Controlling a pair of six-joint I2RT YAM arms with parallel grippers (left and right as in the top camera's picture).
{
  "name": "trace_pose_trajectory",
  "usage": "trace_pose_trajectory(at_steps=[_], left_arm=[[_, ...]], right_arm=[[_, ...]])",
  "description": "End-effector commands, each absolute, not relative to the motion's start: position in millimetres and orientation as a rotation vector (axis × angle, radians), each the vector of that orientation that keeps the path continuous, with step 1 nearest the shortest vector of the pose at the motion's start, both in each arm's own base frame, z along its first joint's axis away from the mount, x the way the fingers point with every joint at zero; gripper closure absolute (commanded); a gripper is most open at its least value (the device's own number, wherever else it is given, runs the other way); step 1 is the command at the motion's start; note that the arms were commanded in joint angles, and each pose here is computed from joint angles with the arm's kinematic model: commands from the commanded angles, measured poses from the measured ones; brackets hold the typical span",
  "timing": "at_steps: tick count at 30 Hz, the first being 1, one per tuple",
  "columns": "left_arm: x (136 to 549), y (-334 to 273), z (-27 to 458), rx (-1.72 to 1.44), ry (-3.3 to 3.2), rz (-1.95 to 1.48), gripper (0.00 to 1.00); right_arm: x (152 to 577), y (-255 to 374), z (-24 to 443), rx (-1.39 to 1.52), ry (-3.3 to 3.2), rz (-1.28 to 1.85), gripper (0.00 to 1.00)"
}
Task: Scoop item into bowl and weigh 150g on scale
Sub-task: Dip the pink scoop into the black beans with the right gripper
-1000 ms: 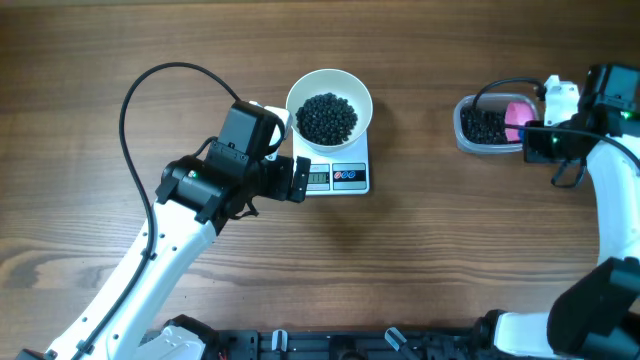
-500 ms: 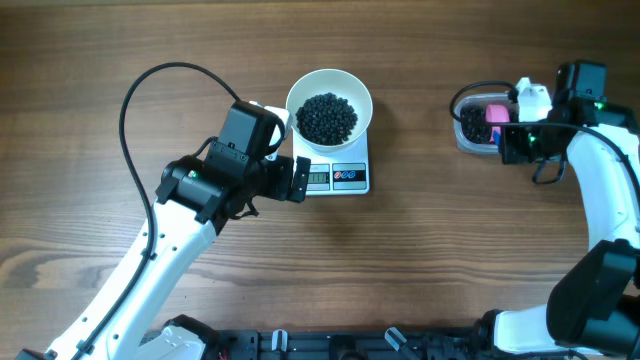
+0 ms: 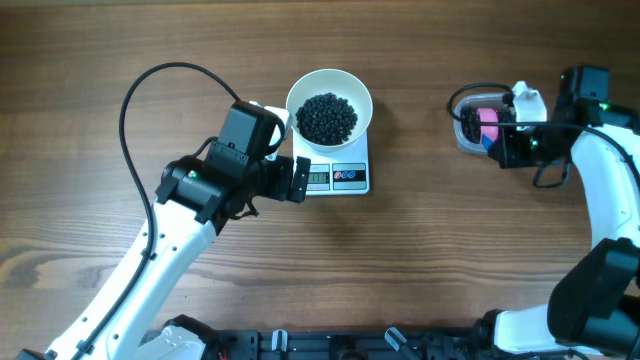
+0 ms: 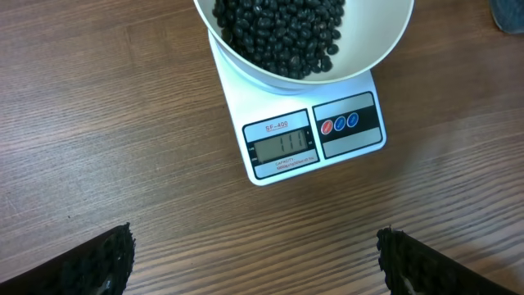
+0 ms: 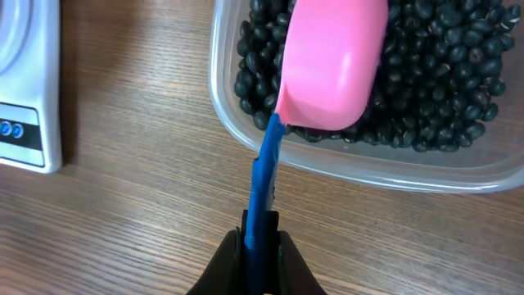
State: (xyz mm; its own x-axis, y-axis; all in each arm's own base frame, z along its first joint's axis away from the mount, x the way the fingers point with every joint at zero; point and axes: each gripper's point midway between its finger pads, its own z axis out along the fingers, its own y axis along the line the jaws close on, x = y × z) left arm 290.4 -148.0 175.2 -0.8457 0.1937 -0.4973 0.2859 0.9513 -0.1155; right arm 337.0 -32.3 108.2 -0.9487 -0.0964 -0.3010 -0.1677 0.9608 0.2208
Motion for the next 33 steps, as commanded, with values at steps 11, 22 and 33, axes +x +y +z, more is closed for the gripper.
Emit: trace_pose_trajectory(at_steps=[11, 22, 33], left_arm=[[291.2, -147.3, 174.5, 0.331, 2.608, -0.252, 0.0], [291.2, -147.3, 174.5, 0.331, 2.608, -0.252, 0.0], [291.2, -147.3, 174.6, 0.331, 2.608, -0.252, 0.0]], right_arm=[[340.1, -19.3, 105.5, -0.212, 2.74, 0.654, 0.96], [342.8, -34.4, 124.3, -0.066, 2.597, 0.838, 0.96], [342.2, -48.6, 112.7, -0.07, 2.644, 0.745, 0.96]])
